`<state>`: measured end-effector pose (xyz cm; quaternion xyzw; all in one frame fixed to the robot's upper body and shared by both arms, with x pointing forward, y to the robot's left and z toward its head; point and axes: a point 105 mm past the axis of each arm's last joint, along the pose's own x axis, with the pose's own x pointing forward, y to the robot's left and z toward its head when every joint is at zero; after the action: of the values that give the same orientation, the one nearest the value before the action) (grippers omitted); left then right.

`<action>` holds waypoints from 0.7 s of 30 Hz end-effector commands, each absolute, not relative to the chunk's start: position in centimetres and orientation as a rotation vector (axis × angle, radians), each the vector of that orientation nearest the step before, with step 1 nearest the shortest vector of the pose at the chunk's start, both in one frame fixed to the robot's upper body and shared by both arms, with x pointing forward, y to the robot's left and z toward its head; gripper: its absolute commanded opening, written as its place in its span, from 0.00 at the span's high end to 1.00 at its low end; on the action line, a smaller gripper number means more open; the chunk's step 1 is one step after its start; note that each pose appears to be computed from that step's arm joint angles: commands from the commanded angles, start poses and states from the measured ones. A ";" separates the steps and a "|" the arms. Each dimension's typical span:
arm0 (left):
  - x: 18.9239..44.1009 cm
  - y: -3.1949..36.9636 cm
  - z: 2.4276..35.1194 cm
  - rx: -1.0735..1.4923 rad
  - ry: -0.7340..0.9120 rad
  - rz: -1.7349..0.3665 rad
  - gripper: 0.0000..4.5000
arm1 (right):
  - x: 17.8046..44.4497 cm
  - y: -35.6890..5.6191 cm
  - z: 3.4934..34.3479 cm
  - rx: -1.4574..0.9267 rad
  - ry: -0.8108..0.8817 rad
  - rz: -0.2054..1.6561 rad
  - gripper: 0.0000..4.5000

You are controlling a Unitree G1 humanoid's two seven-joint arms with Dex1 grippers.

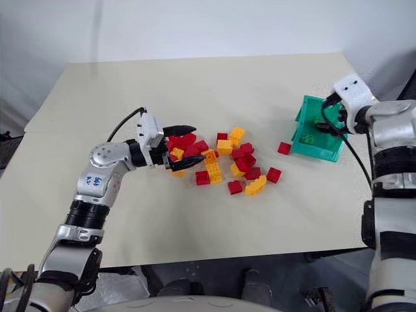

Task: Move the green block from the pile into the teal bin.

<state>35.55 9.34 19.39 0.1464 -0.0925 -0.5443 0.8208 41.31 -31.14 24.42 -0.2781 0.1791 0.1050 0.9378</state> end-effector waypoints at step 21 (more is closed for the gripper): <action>29.0 20.5 16.0 0.267 -0.082 -1.049 0.00 | 29.9 -24.1 16.7 -0.353 0.080 1.053 0.01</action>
<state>29.29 20.05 14.56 0.1157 -0.0136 -0.5013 0.8574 29.99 -24.31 15.93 -0.1621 0.0604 0.4853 0.8570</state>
